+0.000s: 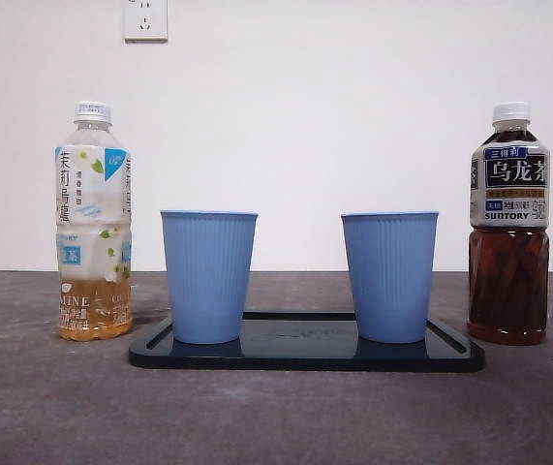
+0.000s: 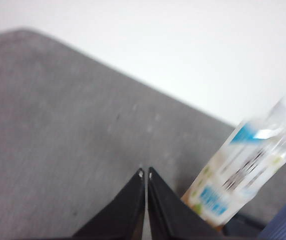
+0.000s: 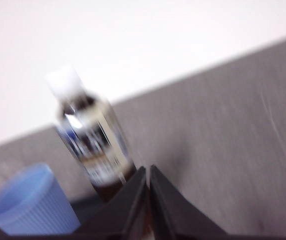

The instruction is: Pour the drink into the cup

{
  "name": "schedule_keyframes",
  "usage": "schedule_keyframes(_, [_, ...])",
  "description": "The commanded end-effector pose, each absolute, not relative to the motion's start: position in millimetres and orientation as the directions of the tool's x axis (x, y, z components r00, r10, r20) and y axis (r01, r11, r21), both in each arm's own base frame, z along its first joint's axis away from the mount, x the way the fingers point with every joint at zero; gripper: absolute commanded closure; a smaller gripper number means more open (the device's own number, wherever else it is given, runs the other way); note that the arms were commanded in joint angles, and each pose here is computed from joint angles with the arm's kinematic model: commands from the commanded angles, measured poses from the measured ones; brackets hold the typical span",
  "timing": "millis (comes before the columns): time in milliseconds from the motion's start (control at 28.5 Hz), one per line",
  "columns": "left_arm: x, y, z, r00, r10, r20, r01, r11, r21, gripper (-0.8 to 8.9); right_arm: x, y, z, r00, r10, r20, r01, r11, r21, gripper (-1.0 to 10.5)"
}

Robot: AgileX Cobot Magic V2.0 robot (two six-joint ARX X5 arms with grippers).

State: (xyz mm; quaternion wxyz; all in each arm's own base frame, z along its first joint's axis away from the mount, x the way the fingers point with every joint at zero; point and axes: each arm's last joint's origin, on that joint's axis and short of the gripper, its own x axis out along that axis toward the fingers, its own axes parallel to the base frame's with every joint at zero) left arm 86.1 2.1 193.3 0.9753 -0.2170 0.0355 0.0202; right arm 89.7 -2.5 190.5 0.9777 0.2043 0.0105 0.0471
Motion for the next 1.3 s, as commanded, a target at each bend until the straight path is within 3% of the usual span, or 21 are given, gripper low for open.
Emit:
schedule_keyframes(35, [80,2,216,0.998,0.023,-0.051,-0.043,0.898,-0.438,8.03,83,-2,214,0.992,0.094,0.079,-0.118,0.908,0.402,9.4])
schedule_keyframes(246, [70,1,263,0.999,0.005,-0.047,-0.023,0.917,-0.398,8.04,72,-1,257,0.989,0.097,0.115,-0.133,0.920,0.369,9.4])
schedule_keyframes(457, [72,-2,301,0.988,-0.109,-0.113,0.071,0.952,-0.297,8.04,70,1,297,0.988,0.148,0.045,-0.154,0.940,0.303,9.4])
schedule_keyframes(632, [84,-6,313,0.928,-0.267,-0.260,0.205,0.948,-0.241,8.04,77,2,317,0.965,0.231,-0.122,-0.196,0.950,0.244,9.4])
schedule_keyframes(843, [98,-12,313,0.785,-0.462,-0.413,0.378,0.885,-0.271,8.04,89,5,321,0.876,0.338,-0.344,-0.270,0.935,0.232,9.4])
schedule_keyframes(1019, [102,-18,311,0.680,-0.542,-0.494,0.456,0.840,-0.293,8.04,89,10,311,0.770,0.408,-0.491,-0.319,0.912,0.258,9.4])
schedule_keyframes(1300, [99,-24,307,0.611,-0.579,-0.541,0.514,0.809,-0.286,8.00,81,18,301,0.658,0.472,-0.587,-0.392,0.880,0.268,9.4])
